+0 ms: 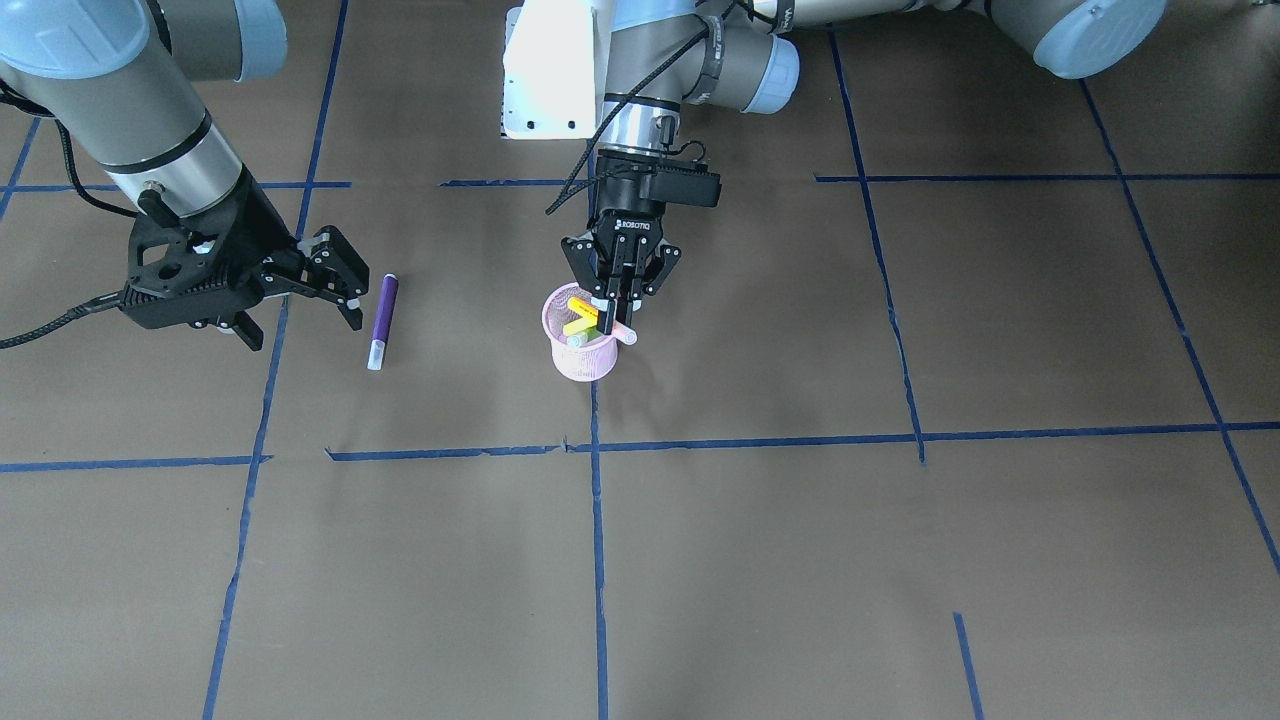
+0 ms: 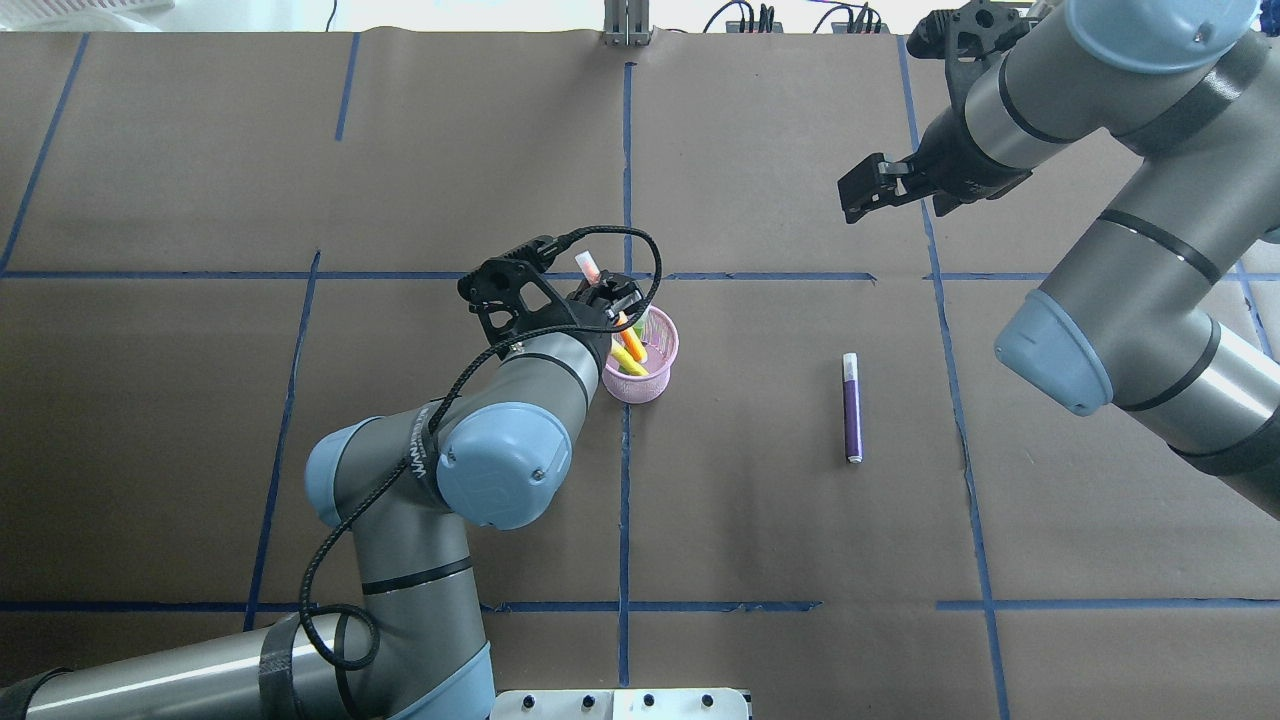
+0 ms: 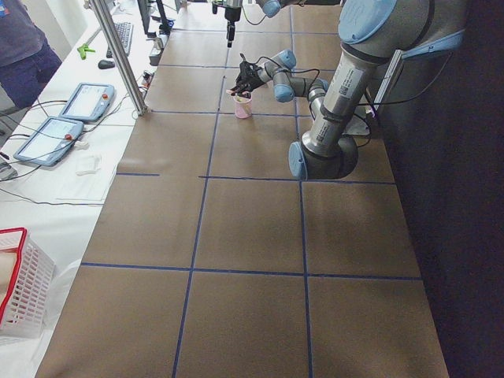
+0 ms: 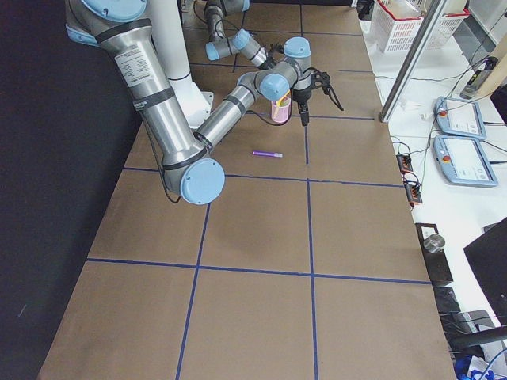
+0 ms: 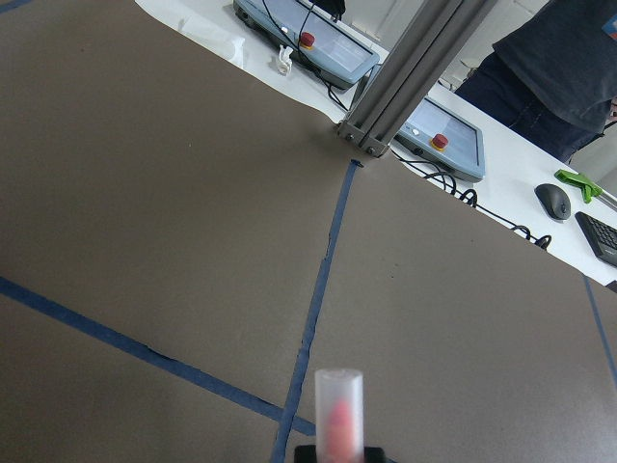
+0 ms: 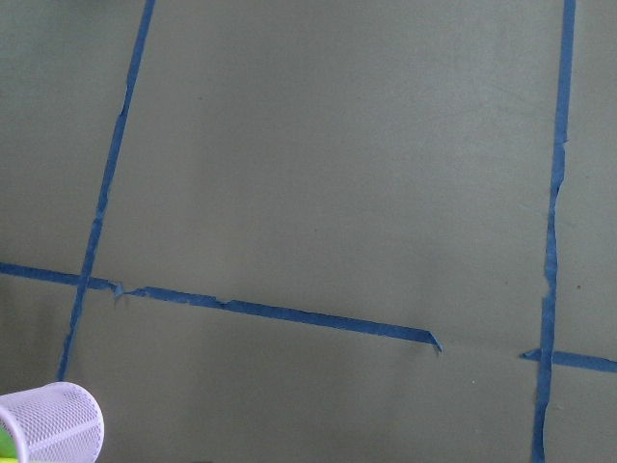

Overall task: Collect pens into pen holder
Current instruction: 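Carry the orange marker over the cup and drop it in with the left gripper, then withdraw the left gripper while the right gripper moves over the purple marker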

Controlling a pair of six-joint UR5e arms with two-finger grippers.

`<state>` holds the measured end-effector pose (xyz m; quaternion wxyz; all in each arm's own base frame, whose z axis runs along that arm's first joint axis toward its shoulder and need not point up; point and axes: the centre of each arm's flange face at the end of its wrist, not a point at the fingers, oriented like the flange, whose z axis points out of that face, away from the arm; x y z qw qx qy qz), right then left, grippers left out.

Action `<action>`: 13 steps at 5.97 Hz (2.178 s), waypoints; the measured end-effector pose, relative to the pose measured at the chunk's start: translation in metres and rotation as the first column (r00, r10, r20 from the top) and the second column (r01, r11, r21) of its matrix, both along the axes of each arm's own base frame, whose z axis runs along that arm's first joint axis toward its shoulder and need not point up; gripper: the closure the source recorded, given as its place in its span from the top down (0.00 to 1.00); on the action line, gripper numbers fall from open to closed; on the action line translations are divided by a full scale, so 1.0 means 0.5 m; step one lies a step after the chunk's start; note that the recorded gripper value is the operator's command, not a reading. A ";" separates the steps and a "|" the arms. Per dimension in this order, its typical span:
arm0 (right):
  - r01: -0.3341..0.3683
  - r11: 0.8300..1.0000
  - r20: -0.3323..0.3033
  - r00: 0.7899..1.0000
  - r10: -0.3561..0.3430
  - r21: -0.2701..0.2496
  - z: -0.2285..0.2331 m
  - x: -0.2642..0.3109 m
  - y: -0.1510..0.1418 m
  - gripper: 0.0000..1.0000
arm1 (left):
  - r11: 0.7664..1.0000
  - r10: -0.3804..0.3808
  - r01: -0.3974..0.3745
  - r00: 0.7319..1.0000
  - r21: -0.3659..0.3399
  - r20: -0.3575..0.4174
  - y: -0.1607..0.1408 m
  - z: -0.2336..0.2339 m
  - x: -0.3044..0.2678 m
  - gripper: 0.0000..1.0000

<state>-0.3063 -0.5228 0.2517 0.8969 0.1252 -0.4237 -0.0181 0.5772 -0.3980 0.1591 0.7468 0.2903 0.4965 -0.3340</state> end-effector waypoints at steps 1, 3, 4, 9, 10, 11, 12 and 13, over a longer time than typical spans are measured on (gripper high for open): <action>0.000 1.000 0.000 1.000 0.000 0.000 0.001 0.000 0.000 1.00 | 1.000 0.002 -0.002 1.000 0.002 0.006 -0.002 -0.002 0.004 0.65; -0.001 1.000 -0.003 1.000 0.001 -0.003 0.006 0.001 0.001 0.99 | 0.999 0.025 -0.027 0.999 0.038 0.038 0.002 -0.014 -0.004 0.94; -0.002 1.000 -0.002 1.000 0.002 0.000 0.004 0.002 0.002 0.99 | 0.998 0.037 -0.039 0.998 0.058 0.044 0.007 -0.028 -0.017 0.98; -0.076 0.989 -0.010 0.997 0.076 -0.126 0.013 -0.089 0.049 0.98 | 0.852 0.500 -0.524 0.803 -0.015 0.324 0.011 -0.051 -0.204 0.99; -0.142 0.972 -0.043 0.990 0.136 -0.185 0.032 -0.160 0.078 0.98 | 0.785 0.594 -0.617 0.727 -0.052 0.343 -0.028 -0.009 -0.248 0.99; -0.169 0.964 -0.099 0.983 0.151 -0.204 0.075 -0.226 0.095 0.96 | 0.737 0.650 -0.672 0.678 -0.070 0.343 -0.059 0.019 -0.288 1.00; -0.176 0.963 -0.151 0.978 0.146 -0.207 0.119 -0.271 0.105 0.94 | 0.715 0.674 -0.695 0.656 -0.076 0.339 -0.074 0.032 -0.308 1.00; -0.170 0.962 -0.185 0.974 0.132 -0.211 0.153 -0.297 0.115 0.88 | 0.707 0.681 -0.702 0.649 -0.078 0.338 -0.079 0.036 -0.316 1.00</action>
